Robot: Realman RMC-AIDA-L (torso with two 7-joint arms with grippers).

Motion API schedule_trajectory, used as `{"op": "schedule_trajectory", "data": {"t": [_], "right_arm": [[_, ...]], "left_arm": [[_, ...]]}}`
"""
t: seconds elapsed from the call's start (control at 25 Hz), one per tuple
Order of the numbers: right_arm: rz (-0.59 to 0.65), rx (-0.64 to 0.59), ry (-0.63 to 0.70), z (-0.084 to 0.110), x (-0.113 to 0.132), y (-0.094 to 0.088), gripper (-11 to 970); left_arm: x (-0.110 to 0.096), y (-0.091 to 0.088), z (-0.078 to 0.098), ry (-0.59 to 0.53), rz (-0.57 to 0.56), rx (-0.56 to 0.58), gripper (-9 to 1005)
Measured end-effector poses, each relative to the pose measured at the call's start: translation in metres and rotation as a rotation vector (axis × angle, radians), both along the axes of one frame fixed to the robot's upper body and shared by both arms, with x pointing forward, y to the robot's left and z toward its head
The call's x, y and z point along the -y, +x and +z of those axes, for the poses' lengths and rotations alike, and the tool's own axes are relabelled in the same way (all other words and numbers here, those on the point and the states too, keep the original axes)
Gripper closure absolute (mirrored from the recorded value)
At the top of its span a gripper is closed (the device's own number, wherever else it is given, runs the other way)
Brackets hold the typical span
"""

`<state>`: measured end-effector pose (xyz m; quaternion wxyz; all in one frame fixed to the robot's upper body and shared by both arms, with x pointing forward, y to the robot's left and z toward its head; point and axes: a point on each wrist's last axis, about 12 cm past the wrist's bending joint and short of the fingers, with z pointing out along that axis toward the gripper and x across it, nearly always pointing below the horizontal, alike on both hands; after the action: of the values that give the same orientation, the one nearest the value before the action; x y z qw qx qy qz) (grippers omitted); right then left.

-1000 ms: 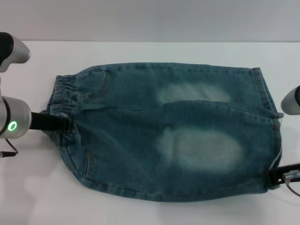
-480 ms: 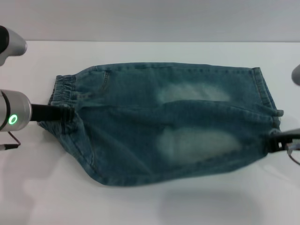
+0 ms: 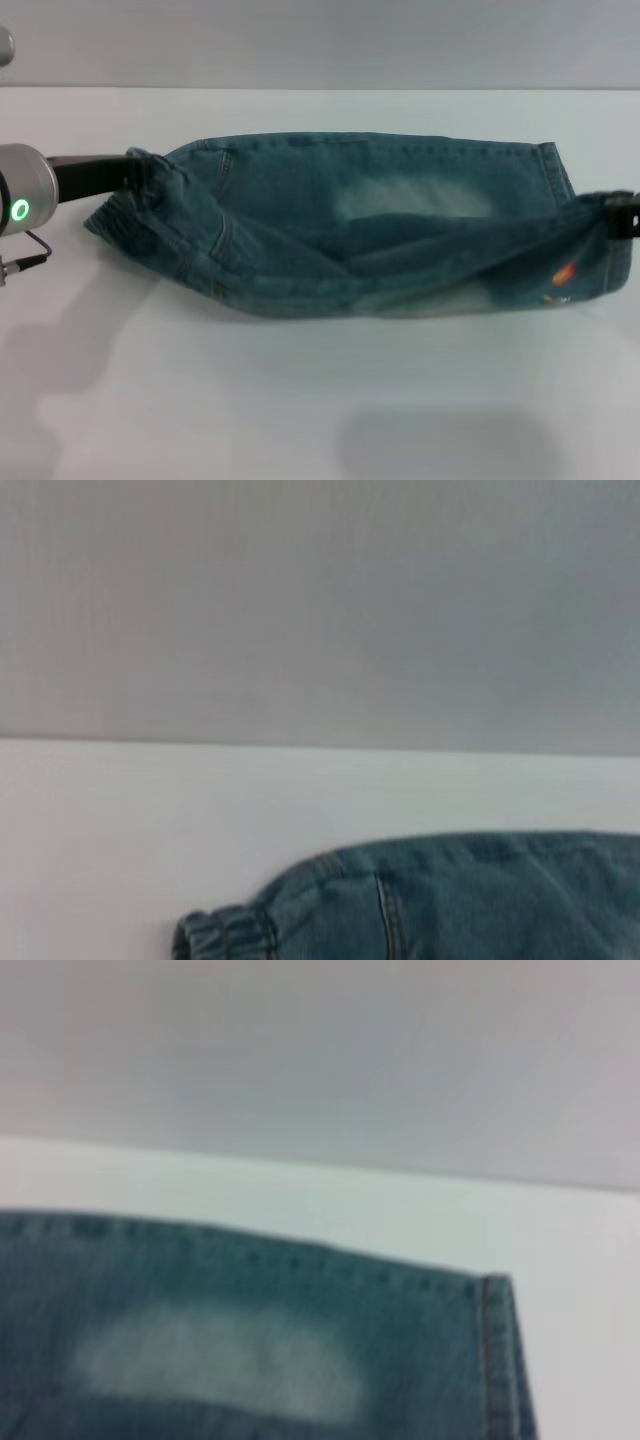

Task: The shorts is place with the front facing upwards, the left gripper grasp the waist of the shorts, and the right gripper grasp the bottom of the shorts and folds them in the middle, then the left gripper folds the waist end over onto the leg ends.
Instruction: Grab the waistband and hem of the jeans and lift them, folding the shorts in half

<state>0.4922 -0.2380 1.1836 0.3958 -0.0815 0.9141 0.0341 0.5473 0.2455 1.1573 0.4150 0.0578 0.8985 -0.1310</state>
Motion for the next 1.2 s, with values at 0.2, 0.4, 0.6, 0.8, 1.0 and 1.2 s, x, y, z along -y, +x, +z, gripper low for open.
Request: {"op": "schedule_trajectory", "data": {"t": [0.2,0.4,0.6,0.8,1.0,1.2], "right_arm": [[-0.034,0.058,0.008,0.006,0.01,0.003,956],[-0.053,0.087,-0.001,0.009,0.018,0.005,956],[-0.088,0.125,-0.014,0.014,0.031,0.008,955],[-0.097,0.204,-0.02,0.02,0.038,0.012,954],[-0.114,0.299,-0.01,0.02,0.044,0.016,954],[-0.129,0.349,0.0,0.01,0.049,0.023,953]], "left_arm": [[0.0,0.004,0.002,-0.009,0.01,0.034,905],[0.001,0.006,0.004,-0.014,0.01,0.055,905],[0.002,0.008,0.007,-0.022,0.014,0.084,904],[0.004,0.011,0.007,-0.029,0.02,0.12,904],[0.006,0.015,0.003,-0.034,0.024,0.142,904],[0.01,0.019,-0.002,-0.038,0.023,0.158,904]]}}
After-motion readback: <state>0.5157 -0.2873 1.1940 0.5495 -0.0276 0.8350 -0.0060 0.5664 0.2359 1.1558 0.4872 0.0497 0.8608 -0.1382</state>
